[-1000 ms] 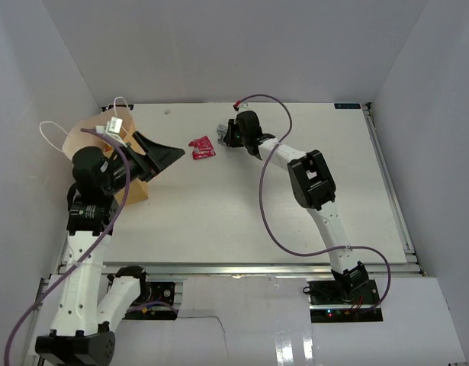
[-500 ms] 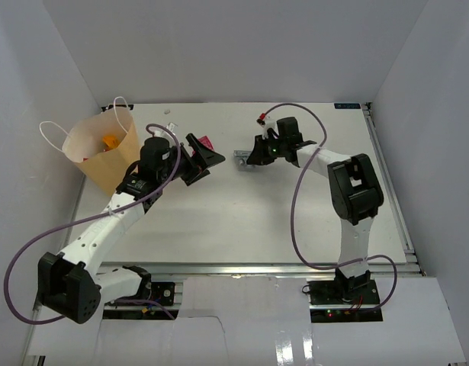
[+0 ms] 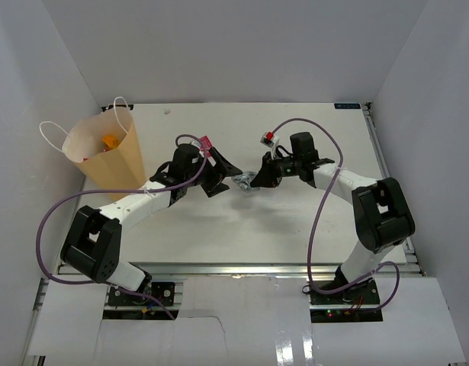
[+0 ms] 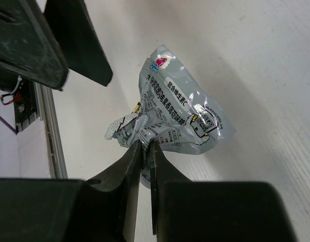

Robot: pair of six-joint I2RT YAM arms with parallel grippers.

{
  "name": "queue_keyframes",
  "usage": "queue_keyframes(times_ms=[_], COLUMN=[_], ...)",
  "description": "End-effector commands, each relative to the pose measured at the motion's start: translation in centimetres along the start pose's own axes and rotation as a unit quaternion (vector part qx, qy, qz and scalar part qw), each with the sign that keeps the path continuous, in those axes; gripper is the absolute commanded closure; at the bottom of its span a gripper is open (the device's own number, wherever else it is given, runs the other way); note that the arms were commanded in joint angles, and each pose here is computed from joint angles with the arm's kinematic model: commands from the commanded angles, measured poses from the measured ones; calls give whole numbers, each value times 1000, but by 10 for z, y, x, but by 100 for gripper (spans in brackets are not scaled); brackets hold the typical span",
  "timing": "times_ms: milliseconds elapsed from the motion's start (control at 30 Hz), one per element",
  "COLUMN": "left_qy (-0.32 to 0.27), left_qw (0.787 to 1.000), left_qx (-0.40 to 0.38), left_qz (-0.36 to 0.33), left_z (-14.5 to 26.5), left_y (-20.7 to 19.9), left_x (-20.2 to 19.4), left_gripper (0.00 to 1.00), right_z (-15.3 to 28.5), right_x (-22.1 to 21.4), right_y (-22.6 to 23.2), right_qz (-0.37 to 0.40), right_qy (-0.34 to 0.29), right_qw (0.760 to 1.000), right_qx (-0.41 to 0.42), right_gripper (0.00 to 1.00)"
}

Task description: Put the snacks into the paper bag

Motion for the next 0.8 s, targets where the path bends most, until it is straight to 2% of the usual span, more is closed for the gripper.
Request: queue_keyframes(times_ms=[0,300,367,533,600,667,733,767], left_qy=[0,16,15,-2,-11,-19,-27,-31], left_qw=[1000,1000,1000,1000,1000,999,999,999], left_qx=[-24,-5,-5,-15,-17,-21,-28,-28], left_qz=[-4,-11,-13,-19,-21,-24,-30,-32], left_z=[0,-3,-3,9,13,19,26,29], left_y=[-12,-5,-5,-14,-16,-18,-23,-24], left_x=[-4,-20,-22,-20,-18,-17,-15,-14], left_gripper=[14,24,35,49,58,68,74,79], right_z=[9,14,14,14,14,15,15,15], right_x=[17,18,17,15,15,15,16,17], right_y=[27,67,74,82,83,84,86,86], right_qz=[39,42,30,31,29,31,33,34], right_qy=[-24,-27,-24,-26,-26,-27,-28,-28], right_qw=[998,995,994,993,993,993,993,993], right_qx=[43,91,104,110,109,108,110,110], right_gripper=[92,92,92,92,92,90,89,85])
Point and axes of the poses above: each gripper's point midway between its finger pads, its own z axis back along the fingers, its own y axis along the line the jaws close on, x = y × z, the point moved 2 cm from there along z, back along the fingers, and after that the axes turned 12 degrees about -z, right-handed, at the moved point
